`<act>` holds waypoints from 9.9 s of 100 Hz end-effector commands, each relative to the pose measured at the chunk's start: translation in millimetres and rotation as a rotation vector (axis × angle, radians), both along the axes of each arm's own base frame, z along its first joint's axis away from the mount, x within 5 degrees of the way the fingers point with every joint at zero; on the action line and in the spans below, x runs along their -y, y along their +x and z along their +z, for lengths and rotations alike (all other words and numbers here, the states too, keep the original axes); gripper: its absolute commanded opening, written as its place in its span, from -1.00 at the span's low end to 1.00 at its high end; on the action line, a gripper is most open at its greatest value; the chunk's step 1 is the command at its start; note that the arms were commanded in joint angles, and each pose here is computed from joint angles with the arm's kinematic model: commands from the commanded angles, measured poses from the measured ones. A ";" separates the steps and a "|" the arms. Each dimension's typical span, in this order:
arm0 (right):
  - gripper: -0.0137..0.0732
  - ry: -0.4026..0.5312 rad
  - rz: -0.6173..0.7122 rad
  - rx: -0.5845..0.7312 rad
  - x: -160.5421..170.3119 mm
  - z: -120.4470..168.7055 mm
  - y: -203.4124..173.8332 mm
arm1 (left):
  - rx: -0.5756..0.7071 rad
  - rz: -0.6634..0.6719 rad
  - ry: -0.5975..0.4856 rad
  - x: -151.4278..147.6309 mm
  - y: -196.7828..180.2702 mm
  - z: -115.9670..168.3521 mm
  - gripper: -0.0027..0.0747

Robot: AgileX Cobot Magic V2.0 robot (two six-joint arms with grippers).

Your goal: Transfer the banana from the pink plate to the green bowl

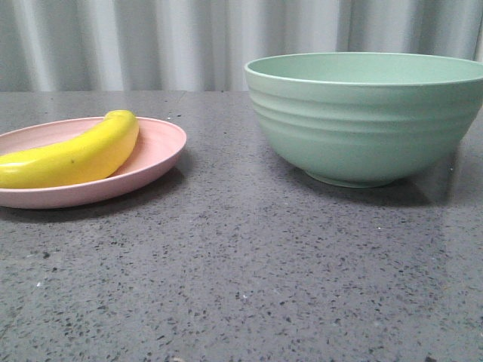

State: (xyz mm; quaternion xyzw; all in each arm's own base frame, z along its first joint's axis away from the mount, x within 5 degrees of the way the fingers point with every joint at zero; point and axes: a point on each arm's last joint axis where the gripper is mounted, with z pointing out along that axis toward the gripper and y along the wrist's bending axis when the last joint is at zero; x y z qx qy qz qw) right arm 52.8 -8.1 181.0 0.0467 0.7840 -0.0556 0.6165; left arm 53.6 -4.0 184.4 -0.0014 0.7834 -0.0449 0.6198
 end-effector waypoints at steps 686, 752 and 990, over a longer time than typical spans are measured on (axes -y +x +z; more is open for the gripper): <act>0.25 0.470 0.587 -0.408 -131.8 200.8 203.8 | -0.528 -1.040 0.413 249.0 119.1 189.0 -0.98; -0.85 0.516 0.602 -0.442 -148.7 190.6 218.5 | -0.520 -1.039 0.431 248.5 119.9 188.9 -0.97; -0.84 0.006 0.389 -0.417 -73.8 229.1 215.4 | -0.436 -0.976 0.421 219.3 107.3 217.3 -0.98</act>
